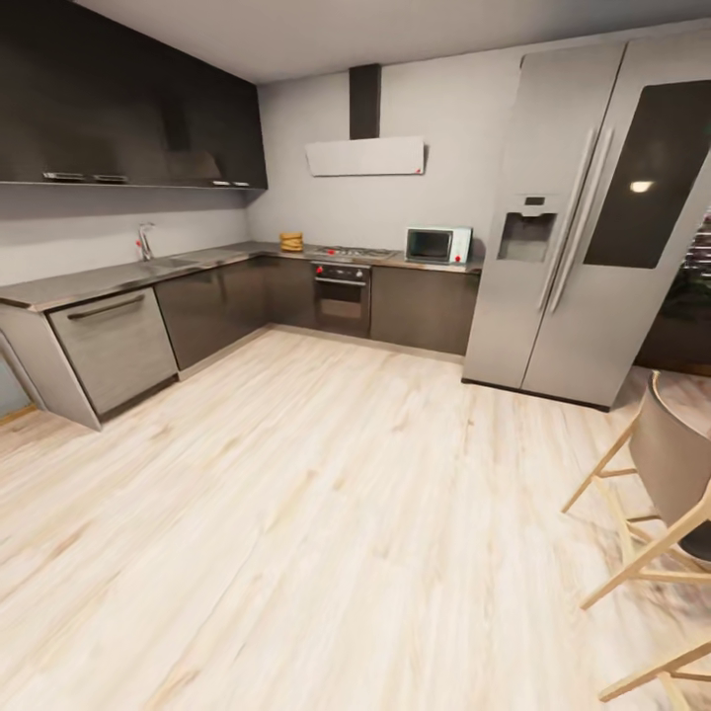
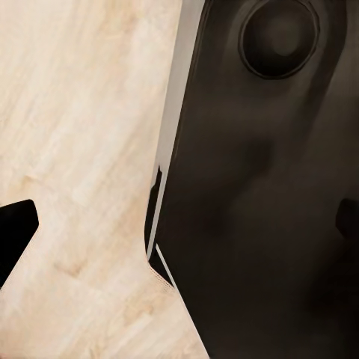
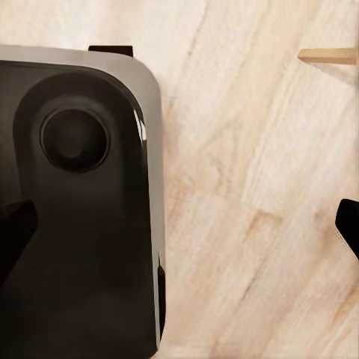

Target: In the kitchen, take the popcorn bag from the countertop, put it into the microwave, and heat it until the popcorn is cooked so the cooked popcorn ends up inside the bag.

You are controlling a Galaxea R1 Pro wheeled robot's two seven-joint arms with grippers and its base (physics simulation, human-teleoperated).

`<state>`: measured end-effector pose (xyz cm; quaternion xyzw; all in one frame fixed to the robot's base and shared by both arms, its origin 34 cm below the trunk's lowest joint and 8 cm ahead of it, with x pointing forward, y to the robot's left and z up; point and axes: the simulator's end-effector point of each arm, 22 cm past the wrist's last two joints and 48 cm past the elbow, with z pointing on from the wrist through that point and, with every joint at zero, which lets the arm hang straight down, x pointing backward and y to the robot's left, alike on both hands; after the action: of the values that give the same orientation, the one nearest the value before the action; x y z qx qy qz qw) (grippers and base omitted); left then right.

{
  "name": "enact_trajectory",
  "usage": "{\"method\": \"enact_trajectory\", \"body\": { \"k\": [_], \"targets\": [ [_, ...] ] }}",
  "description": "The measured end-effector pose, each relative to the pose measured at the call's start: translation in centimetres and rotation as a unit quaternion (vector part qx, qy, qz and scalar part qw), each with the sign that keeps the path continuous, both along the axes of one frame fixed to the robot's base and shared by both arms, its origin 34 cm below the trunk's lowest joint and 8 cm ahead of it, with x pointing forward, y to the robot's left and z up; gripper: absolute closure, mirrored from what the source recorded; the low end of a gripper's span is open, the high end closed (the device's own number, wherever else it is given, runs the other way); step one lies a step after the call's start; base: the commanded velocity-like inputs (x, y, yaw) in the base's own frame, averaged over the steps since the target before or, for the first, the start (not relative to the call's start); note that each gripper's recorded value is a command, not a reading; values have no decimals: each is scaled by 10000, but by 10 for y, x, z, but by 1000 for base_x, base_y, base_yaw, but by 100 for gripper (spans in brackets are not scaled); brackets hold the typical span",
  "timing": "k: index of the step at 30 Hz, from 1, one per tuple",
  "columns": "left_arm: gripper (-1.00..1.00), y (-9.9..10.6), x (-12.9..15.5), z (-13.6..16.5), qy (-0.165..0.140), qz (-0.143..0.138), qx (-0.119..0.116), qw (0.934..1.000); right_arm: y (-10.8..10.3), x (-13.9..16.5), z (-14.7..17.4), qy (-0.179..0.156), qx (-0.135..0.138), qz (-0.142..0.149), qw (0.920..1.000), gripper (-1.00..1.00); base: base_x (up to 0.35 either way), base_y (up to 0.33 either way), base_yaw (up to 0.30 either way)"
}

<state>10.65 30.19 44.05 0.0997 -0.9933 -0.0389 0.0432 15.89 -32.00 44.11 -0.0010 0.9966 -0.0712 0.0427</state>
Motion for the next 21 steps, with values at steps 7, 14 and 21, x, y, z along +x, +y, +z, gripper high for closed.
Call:
{"method": "enact_trajectory", "body": {
  "k": [7, 14, 21],
  "targets": [
    [-100, 0, 0, 0, 0, 1, 0, 10000, 1, 0, 0, -5, 6, 0, 10000, -100, 339, 61, 0],
    [-100, 0, 0, 0, 0, 1, 0, 10000, 1, 0, 0, -3, 8, -1, 10000, -100, 339, 82, 0],
    [-100, 0, 0, 0, 0, 0, 0, 10000, 1, 0, 0, -2, 8, -1, 10000, -100, 339, 82, -96]
  ]
}}
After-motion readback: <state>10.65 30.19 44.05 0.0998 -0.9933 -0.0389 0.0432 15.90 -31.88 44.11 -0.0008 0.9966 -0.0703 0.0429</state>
